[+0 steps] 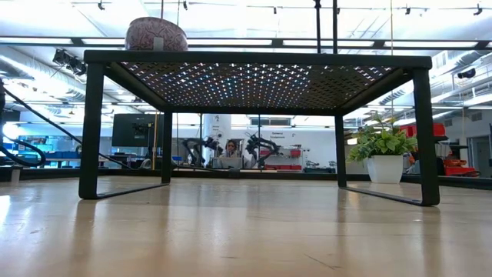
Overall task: Pick & Place candle stick holders
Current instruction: Put the red patterned scented candle on the shelf aligned with the other scented candle
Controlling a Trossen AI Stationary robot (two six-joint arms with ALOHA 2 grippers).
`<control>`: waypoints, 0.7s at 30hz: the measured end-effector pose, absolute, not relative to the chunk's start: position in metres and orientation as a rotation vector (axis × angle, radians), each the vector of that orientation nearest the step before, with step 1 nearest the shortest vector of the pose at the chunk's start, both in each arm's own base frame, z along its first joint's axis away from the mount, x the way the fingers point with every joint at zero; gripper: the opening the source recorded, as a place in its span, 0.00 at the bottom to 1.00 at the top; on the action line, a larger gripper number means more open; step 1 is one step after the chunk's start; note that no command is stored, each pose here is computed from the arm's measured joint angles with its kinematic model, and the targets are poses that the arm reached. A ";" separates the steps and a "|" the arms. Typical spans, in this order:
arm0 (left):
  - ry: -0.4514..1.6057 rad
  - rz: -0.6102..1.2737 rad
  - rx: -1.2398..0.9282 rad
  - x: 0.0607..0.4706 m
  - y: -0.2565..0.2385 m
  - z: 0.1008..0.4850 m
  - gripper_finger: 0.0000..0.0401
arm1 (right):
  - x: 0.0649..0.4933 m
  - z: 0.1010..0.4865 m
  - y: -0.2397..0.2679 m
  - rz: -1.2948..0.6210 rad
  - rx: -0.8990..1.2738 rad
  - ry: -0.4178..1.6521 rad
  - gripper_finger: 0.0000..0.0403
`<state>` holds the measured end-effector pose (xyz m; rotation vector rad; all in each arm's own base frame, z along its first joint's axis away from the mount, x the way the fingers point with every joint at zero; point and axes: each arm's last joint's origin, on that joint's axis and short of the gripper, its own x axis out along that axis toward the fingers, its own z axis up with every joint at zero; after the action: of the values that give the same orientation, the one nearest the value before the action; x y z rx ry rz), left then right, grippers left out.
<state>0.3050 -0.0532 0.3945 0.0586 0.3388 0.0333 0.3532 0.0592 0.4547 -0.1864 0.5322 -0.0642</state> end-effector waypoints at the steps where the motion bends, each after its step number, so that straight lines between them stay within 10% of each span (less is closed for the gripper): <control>1: 0.337 0.033 0.059 0.305 -0.053 0.395 0.71 | 0.353 0.455 0.059 -0.064 -0.186 0.532 0.00; 21: 0.350 0.033 0.061 0.304 -0.053 0.394 0.71 | 0.352 0.453 0.060 -0.059 -0.190 0.547 0.10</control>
<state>0.3042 -0.0531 0.3938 0.0607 0.3499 0.0328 0.3523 0.0601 0.4534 -0.1897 0.5465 -0.0591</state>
